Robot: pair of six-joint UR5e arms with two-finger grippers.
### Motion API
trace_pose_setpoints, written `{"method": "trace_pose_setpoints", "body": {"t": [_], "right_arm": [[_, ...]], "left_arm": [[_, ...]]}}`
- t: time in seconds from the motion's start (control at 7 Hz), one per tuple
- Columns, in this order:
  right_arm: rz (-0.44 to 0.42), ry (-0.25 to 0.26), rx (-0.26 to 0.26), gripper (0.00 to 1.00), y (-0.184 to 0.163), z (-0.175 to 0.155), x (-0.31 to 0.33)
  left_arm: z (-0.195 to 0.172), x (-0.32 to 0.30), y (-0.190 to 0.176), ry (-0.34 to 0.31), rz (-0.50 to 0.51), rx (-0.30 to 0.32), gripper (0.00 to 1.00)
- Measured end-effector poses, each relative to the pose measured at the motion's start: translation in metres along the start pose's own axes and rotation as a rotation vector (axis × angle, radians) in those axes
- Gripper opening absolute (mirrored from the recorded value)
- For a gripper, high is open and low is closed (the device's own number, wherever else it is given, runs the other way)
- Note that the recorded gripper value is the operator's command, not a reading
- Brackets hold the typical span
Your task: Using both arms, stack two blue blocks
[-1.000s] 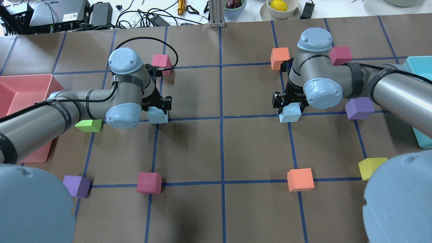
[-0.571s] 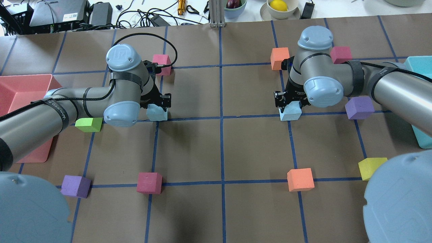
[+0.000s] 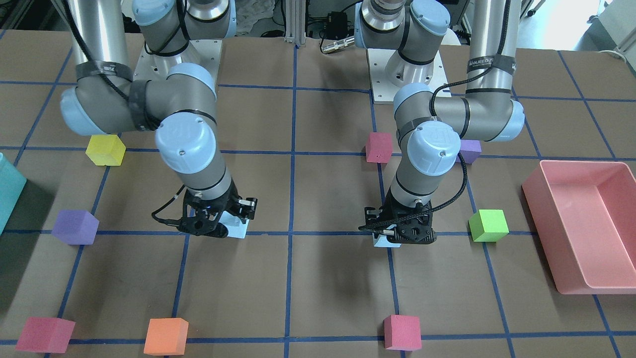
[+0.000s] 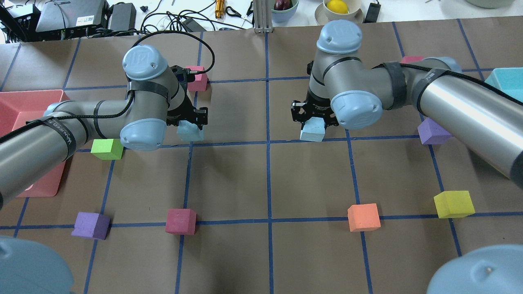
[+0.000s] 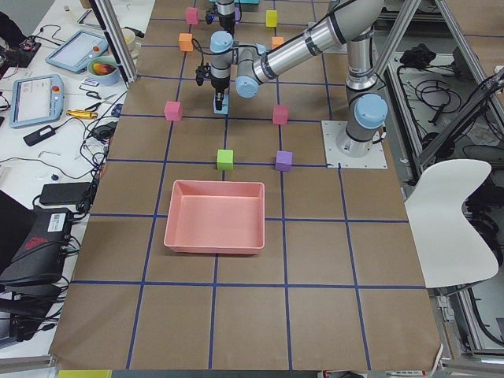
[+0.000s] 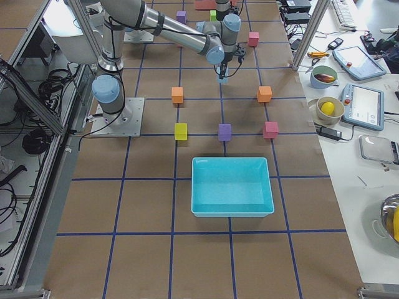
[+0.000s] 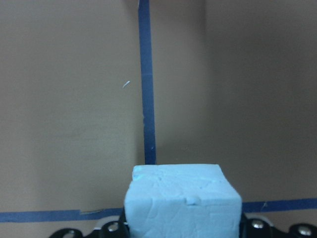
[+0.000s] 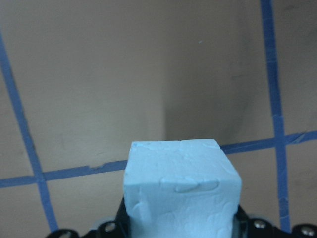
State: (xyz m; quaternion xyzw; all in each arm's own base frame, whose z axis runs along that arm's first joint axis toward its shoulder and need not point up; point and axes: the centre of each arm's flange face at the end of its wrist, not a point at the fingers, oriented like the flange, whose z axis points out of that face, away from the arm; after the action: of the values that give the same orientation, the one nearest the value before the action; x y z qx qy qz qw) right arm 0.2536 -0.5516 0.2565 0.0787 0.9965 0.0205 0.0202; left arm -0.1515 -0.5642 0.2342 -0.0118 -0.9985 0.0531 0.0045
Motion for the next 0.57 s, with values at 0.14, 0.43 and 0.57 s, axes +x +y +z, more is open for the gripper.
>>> {"method": "trace_pose_setpoints", "body": {"t": [0.14, 0.43, 0.57], "right_arm": [[-0.017, -0.002, 0.002, 0.0, 0.012, 0.003, -0.024], [-0.055, 0.001, -0.004, 0.0, 0.018, 0.022, -0.055], [-0.071, -0.004, 0.002, 0.0, 0.013, 0.031, -0.068]], "left_arm": [[-0.006, 0.0, 0.0, -0.003, 0.0, 0.003, 0.18], [-0.012, -0.001, 0.0, -0.004, -0.001, 0.007, 0.18], [-0.017, -0.002, -0.001, -0.005, -0.002, 0.007, 0.18]]}}
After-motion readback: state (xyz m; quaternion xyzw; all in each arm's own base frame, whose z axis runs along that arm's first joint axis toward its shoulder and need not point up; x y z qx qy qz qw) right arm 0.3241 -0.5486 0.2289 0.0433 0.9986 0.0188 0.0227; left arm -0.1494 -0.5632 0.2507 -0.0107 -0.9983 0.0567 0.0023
